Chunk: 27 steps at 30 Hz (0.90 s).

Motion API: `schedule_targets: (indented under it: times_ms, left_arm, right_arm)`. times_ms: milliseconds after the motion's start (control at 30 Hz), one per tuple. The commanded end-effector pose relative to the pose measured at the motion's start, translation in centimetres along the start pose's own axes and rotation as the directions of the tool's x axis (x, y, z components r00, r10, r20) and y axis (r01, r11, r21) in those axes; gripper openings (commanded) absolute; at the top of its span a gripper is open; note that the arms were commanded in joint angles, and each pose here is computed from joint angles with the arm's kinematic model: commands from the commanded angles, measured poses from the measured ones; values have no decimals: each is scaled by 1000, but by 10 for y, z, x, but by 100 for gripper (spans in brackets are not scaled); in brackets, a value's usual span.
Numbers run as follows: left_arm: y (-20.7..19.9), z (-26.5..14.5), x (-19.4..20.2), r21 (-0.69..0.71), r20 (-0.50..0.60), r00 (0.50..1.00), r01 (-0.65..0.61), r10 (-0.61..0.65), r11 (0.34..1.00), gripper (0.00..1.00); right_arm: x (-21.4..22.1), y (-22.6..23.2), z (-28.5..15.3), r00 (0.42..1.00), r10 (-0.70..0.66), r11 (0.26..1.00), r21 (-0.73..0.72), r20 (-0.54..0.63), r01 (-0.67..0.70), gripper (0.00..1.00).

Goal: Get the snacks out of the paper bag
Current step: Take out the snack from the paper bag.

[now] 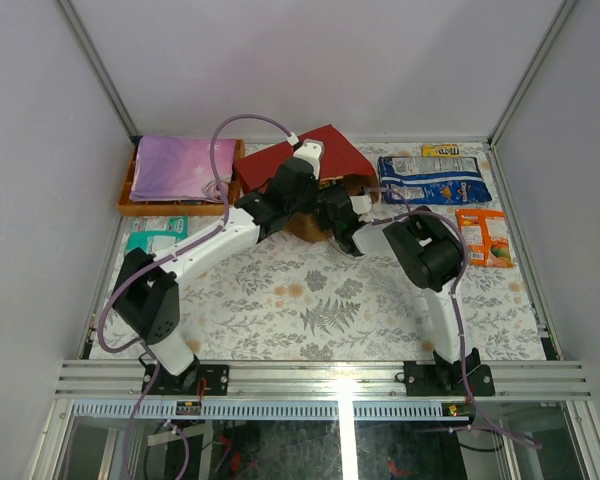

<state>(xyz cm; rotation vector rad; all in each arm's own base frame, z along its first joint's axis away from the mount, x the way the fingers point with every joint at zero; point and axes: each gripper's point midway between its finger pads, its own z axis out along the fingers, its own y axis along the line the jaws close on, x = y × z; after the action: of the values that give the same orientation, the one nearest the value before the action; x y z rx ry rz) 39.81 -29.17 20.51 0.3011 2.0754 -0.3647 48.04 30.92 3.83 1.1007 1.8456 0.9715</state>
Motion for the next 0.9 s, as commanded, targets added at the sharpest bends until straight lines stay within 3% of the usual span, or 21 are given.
schedule_targets:
  times_ms: [0,200,400,533,733,867]
  left_arm:
    - [3,7,-21,-32,62,997,49,-47,998,0]
    - [3,12,-17,-31,45,998,35,-34,999,0]
    - [7,14,-17,-39,40,999,33,-31,999,0]
    - [9,12,-17,-39,38,999,34,-32,999,0]
    - [13,8,-22,-48,46,999,31,-29,998,0]
    - [16,9,-24,-62,47,998,43,-40,997,0]
  right_arm:
    - [2,-37,27,998,49,986,157,41,-55,72]
    - [0,-38,45,994,85,981,167,72,-96,60]
    - [-8,-25,38,996,48,993,106,79,-56,21]
    - [-8,-19,32,997,28,997,69,71,-33,2]
    - [-14,-9,4,998,-42,999,31,45,41,0]
    - [-18,16,-38,996,-94,993,-74,1,94,0]
